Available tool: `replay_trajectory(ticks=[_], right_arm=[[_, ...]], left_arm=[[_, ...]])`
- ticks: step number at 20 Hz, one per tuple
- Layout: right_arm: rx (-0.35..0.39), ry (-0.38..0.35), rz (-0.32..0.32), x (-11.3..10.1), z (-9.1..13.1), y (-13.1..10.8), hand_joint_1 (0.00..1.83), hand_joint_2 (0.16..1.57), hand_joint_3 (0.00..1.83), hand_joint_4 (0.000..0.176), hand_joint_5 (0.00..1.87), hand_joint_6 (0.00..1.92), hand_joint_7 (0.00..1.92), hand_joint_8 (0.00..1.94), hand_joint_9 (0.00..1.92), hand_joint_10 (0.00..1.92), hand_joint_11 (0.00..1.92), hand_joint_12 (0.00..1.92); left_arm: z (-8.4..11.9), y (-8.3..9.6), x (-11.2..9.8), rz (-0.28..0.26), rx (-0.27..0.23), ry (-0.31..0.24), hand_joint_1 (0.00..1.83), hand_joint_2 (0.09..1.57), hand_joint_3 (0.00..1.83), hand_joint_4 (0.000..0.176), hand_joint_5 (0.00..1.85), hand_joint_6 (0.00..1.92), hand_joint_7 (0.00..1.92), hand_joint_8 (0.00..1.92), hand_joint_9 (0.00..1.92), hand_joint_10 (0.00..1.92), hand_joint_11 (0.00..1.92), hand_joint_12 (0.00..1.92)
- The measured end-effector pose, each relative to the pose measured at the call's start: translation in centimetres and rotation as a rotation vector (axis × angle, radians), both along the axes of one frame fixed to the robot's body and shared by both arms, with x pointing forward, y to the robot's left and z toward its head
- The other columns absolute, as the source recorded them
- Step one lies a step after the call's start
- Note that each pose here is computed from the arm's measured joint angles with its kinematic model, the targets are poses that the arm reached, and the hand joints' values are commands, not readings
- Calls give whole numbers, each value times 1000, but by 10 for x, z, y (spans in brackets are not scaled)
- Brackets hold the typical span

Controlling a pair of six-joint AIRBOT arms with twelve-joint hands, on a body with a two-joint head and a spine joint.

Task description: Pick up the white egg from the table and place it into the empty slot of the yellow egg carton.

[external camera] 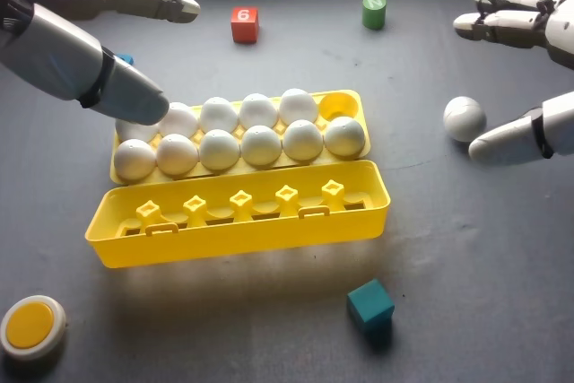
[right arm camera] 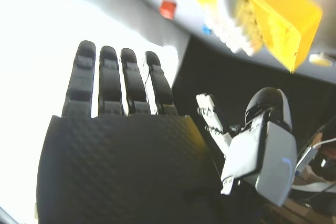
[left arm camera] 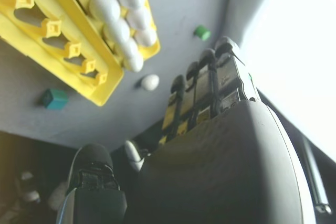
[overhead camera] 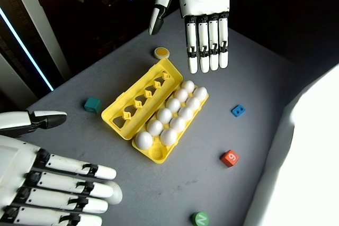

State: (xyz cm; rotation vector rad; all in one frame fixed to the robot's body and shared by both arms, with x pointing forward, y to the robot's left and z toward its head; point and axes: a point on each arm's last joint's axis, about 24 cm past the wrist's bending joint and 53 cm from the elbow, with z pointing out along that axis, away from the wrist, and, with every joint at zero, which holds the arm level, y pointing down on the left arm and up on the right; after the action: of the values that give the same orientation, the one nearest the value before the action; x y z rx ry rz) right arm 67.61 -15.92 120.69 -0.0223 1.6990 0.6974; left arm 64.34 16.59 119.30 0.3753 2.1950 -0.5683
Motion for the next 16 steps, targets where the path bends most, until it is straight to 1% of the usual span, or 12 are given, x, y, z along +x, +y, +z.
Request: replay_trajectory(ticks=[3, 4, 5, 8, 9, 10, 11, 12, 13, 14, 15, 16], right_arm=[[-38, -4, -50, 19, -11, -3, 108, 710, 0, 77, 124, 0, 0, 0, 0, 0, 0, 0], [-25, 19, -75, 27, -17, -6, 434, 706, 0, 89, 356, 33, 0, 0, 0, 0, 0, 0], [-12, 34, -94, 31, -20, -10, 481, 697, 0, 76, 479, 22, 0, 0, 0, 0, 0, 0], [23, 54, -142, 43, -22, -19, 493, 696, 0, 82, 513, 18, 0, 0, 0, 0, 0, 0], [48, 67, -165, 48, -21, -20, 493, 694, 0, 74, 513, 16, 0, 0, 0, 0, 0, 0], [63, 71, -185, 53, -20, -21, 550, 656, 0, 52, 580, 42, 15, 5, 0, 0, 0, 0], [82, 78, -208, 59, -20, -23, 545, 680, 0, 61, 598, 18, 2, 0, 0, 0, 0, 0], [94, 86, -215, 63, -20, -20, 628, 690, 0, 32, 637, 27, 2, 1, 0, 0, 0, 0], [101, 90, -220, 66, -23, -19, 561, 687, 0, 57, 611, 12, 0, 0, 0, 0, 0, 0], [98, 90, -219, 67, -23, -17, 702, 717, 8, 5, 682, 39, 0, 0, 0, 0, 0, 0], [96, 94, -218, 69, -26, -14, 624, 740, 16, 25, 652, 13, 85, 7, 0, 0, 0, 0], [82, 97, -220, 72, -29, -9, 606, 744, 17, 51, 617, 2, 60, 1, 0, 0, 0, 0]], left_arm=[[-5, 1, -1, 1, 9, 8, 0, 1132, 8, 0, 0, 0, 0, 0, 0, 0, 0, 0], [-7, 1, -1, 1, 13, 10, 0, 1127, 5, 0, 0, 0, 0, 0, 0, 0, 0, 0], [-9, 2, -1, 1, 16, 13, 0, 1123, 3, 0, 0, 0, 0, 0, 0, 0, 0, 0], [-9, 2, -1, 3, 16, 8, 0, 1115, 0, 0, 0, 0, 0, 0, 0, 0, 0, 0], [-9, 2, -1, 2, 16, 8, 0, 1118, 0, 0, 0, 0, 0, 0, 0, 0, 0, 0], [-9, 0, -1, -1, 13, 5, 0, 1120, 2, 0, 0, 0, 0, 0, 0, 0, 0, 0], [-9, -2, -2, -4, 12, 1, 0, 1120, 1, 0, 0, 0, 0, 0, 0, 0, 0, 0], [-10, -4, -2, -8, 14, 4, 0, 1121, 2, 0, 0, 0, 0, 0, 0, 0, 0, 0], [-12, -4, -3, -8, 17, 6, 0, 1118, 0, 0, 0, 0, 0, 0, 0, 0, 0, 0], [-13, -4, -3, -9, 19, 8, 0, 1118, 0, 0, 0, 0, 0, 0, 0, 0, 0, 0], [-14, -3, -3, -9, 26, 7, 0, 1120, 1, 0, 0, 0, 0, 0, 0, 0, 0, 0], [-14, -3, -2, -8, 25, 6, 0, 1122, 2, 0, 0, 0, 0, 0, 0, 0, 0, 0]])
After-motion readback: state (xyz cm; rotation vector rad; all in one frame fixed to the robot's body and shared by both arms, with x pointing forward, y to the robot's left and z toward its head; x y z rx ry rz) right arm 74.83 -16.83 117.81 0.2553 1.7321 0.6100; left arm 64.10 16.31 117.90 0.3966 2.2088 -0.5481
